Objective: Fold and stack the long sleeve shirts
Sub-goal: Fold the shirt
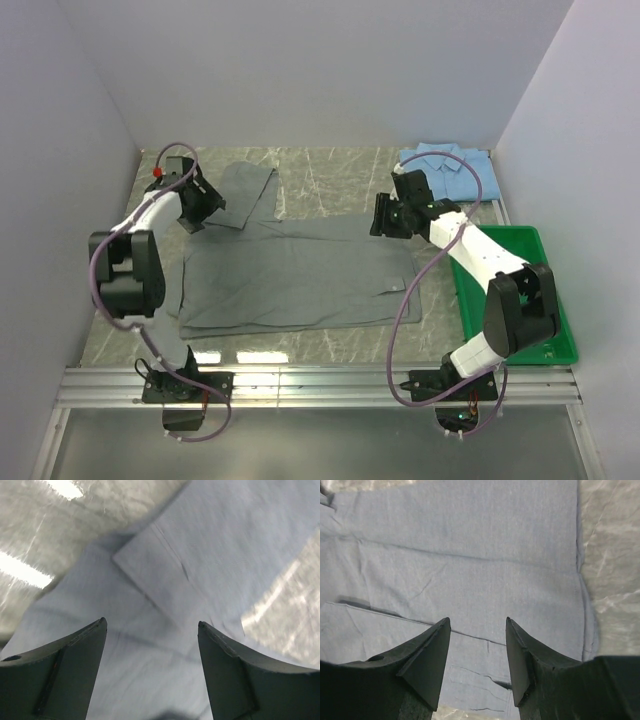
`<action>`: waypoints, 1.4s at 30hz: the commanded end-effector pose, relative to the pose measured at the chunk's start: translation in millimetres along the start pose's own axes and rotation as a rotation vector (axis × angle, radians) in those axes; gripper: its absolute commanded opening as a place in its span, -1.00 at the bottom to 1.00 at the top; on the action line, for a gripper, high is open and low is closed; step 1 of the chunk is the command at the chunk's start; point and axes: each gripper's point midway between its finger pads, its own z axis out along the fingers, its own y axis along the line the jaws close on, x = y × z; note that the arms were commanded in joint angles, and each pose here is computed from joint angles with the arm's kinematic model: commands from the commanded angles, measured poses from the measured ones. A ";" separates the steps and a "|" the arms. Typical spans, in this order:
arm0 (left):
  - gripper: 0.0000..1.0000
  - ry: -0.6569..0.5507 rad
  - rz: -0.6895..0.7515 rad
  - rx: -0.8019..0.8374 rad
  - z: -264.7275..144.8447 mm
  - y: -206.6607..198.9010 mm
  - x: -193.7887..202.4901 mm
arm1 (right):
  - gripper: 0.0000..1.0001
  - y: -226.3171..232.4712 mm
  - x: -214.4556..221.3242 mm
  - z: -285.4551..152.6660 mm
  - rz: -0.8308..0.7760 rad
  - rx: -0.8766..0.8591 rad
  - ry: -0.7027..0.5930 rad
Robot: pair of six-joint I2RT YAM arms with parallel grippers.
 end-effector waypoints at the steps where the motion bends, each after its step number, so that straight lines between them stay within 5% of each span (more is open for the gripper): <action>1: 0.58 -0.026 -0.051 0.046 13.9 -22.2 -20.4 | 0.11 13.5 -17.3 -9.4 0.022 -0.064 -0.093; 20: 0.41 0.071 -0.119 -0.041 69.4 -17.0 -3.3 | 0.10 8.6 -4.0 15.3 0.047 -0.062 -0.008; 28: -0.18 0.045 -0.112 -0.015 74.3 -25.6 -13.2 | 0.08 11.3 -4.3 20.3 0.047 -0.076 0.007; 34: -0.96 0.018 -0.092 0.013 77.9 -32.3 -20.3 | 0.08 11.2 0.7 21.6 0.048 -0.082 0.020; 42: -0.99 -0.096 -0.034 0.162 26.9 -75.6 -55.7 | 0.07 12.9 -9.9 11.9 0.047 -0.084 -0.022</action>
